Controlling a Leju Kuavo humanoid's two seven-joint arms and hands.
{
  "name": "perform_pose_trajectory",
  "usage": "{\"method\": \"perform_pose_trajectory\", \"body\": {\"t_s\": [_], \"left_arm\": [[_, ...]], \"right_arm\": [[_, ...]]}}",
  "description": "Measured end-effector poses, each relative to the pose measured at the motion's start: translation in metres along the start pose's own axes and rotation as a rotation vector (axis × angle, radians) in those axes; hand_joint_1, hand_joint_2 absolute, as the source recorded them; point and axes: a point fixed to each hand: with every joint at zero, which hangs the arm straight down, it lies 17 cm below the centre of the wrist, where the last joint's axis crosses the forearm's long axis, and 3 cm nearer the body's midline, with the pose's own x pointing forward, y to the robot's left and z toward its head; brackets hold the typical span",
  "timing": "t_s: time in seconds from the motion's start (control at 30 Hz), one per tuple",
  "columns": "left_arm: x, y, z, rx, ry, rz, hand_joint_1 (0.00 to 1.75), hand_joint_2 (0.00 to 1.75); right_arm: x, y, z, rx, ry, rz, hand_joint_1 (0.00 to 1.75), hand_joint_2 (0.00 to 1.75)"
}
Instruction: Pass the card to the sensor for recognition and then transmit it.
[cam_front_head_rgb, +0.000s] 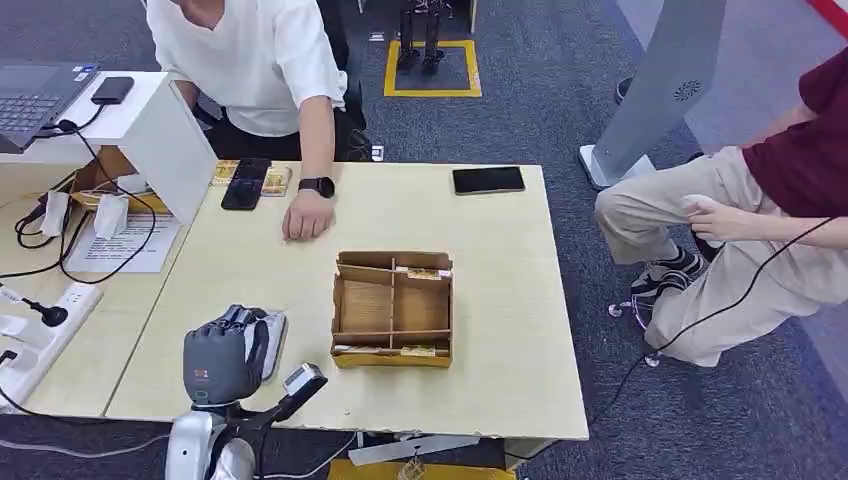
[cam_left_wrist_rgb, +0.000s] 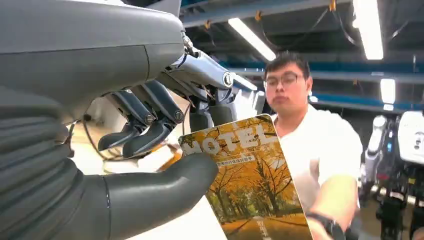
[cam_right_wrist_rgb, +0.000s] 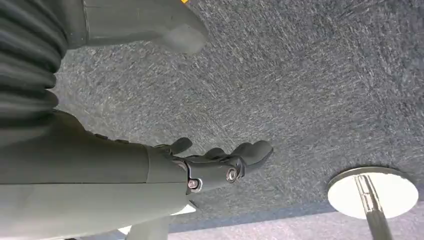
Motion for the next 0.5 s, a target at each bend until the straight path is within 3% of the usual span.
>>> {"method": "perform_pose_trajectory", "body": {"t_s": [0.17,0.5], "left_arm": [[0.002,-0.016,0.006,-0.044,0.044,0.028,1.75,1.75],[0.017,-0.049,0.030,-0.150,0.015,0.032,1.75,1.75]], "right_arm": [[-0.005,-0.003,0.000,-0.013,0.026,-0.024,0.00,1.75],[-0.006,-0.002,0.000,-0.010,0.028,-0.026,0.00,1.75]]}}
